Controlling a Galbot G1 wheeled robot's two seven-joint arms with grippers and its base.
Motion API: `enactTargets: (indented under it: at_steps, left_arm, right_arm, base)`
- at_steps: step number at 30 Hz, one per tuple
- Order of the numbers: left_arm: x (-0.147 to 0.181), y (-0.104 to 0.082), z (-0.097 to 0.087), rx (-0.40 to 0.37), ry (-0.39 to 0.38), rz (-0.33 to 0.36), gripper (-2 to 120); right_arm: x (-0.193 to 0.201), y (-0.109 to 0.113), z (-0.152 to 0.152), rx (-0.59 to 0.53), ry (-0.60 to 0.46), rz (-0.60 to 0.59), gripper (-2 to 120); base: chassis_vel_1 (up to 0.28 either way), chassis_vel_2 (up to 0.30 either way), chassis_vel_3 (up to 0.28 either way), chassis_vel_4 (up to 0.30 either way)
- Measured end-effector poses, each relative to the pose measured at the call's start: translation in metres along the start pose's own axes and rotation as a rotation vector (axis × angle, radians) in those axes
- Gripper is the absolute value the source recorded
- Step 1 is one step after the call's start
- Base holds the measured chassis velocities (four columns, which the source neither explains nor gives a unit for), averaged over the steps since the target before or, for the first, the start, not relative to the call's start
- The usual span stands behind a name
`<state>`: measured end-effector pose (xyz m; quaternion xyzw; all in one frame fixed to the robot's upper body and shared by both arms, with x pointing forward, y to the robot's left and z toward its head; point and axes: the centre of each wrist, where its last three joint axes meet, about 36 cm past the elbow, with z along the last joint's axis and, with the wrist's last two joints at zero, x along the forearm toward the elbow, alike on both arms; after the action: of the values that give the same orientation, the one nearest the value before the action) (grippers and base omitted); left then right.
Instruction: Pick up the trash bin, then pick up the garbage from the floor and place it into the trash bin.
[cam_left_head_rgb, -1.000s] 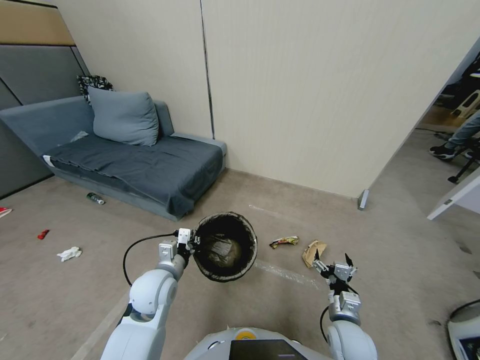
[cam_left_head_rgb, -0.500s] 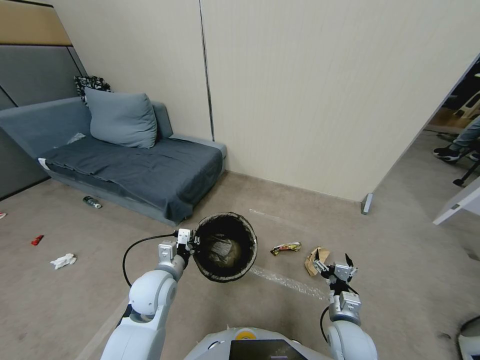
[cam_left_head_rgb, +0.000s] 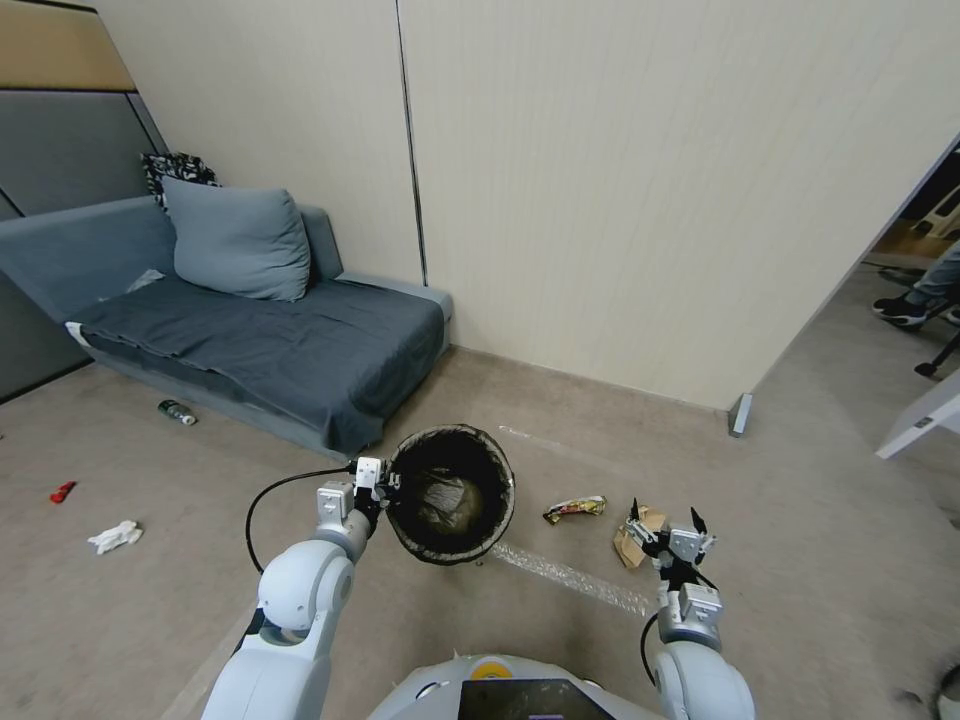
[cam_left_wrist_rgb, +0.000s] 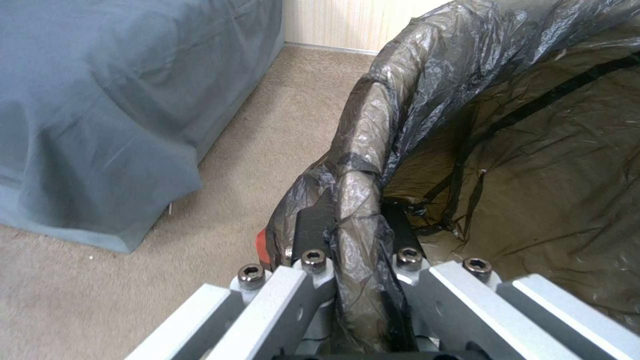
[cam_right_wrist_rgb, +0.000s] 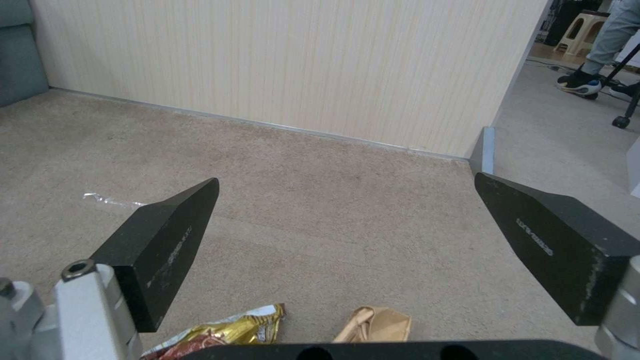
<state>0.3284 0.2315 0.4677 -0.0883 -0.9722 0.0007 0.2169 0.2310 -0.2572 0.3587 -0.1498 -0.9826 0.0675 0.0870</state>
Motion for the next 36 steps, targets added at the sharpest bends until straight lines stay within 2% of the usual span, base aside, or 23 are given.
enactTargets:
  at_steps: [28, 31, 36]
  left_arm:
    - [0.001, -0.001, -0.003, 0.002, -0.008, 0.008, 1]
    - [0.003, -0.001, -0.005, -0.007, -0.013, 0.013, 1]
    - [0.005, 0.000, -0.008, -0.011, -0.022, 0.017, 1]
  right_arm:
    - [-0.002, 0.000, 0.003, -0.010, 0.003, 0.007, 100]
    - [-0.011, -0.004, 0.006, -0.041, 0.044, 0.036, 100]
    - [-0.012, -0.005, 0.006, -0.045, 0.049, 0.040, 100]
  base:
    - [-0.046, 0.048, 0.047, -0.051]
    - [0.000, 0.000, 0.000, 0.000]
    - [0.000, 0.000, 0.000, 0.000]
